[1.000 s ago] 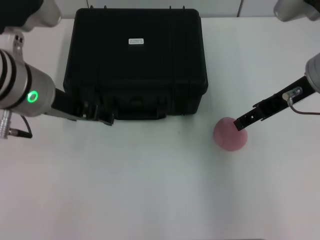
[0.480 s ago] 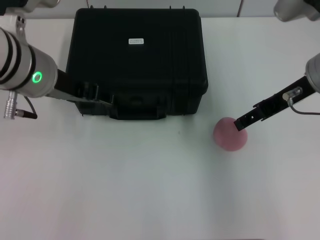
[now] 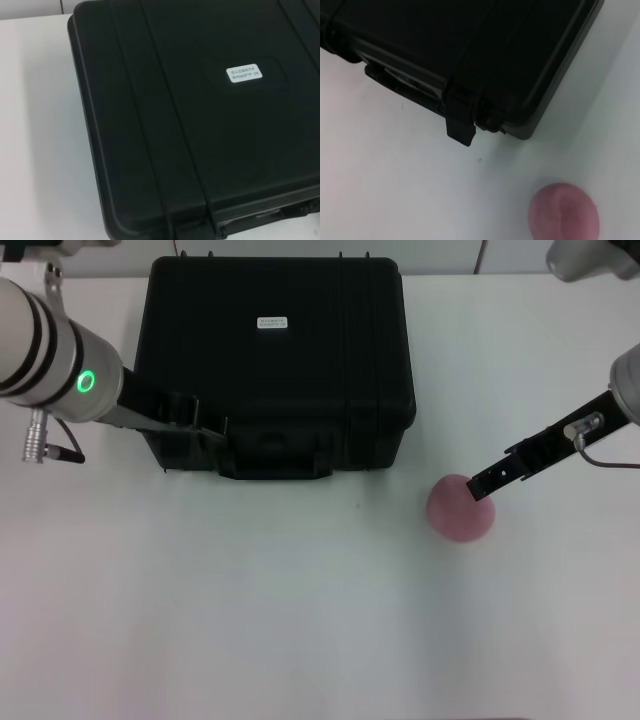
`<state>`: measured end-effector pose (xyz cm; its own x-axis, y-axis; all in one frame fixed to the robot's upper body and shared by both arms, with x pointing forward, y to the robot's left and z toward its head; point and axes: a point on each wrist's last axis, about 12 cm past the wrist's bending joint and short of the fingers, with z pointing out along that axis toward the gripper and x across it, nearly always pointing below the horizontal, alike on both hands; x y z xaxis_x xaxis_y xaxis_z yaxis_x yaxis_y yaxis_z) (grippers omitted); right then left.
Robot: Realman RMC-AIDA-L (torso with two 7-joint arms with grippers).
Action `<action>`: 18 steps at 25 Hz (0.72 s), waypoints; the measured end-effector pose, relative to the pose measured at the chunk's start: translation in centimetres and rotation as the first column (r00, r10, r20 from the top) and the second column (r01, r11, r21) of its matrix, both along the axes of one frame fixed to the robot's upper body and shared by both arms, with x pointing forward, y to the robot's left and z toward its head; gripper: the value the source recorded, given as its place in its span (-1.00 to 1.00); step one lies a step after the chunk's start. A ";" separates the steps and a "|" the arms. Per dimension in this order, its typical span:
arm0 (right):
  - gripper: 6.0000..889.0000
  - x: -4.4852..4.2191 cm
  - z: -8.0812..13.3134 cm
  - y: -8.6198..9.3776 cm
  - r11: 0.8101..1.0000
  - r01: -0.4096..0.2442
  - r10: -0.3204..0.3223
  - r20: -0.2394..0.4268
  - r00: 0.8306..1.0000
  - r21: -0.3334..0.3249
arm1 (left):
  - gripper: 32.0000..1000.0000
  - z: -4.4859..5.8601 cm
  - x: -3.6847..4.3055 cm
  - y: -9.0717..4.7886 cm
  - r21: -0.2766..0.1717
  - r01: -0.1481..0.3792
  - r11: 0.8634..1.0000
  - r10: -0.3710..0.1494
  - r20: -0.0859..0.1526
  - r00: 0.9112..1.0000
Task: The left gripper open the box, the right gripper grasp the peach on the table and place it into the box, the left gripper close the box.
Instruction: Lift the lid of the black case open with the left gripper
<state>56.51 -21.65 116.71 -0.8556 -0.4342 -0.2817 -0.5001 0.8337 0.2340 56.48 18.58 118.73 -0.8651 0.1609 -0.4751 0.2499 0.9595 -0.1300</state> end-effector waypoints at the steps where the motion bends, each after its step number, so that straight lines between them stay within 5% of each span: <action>1: 0.84 0.01 0.0 0.0 1.000 0.000 0.000 0.000 1.000 0.000 | 0.70 -0.2 0.11 0.0 0.002 -0.002 1.000 0.002 -0.004 1.000; 18: 0.84 0.09 0.1 0.1 1.000 -0.002 0.002 0.005 1.000 0.003 | 0.59 -1.5 0.86 0.0 0.032 -0.012 0.999 0.013 -0.029 1.000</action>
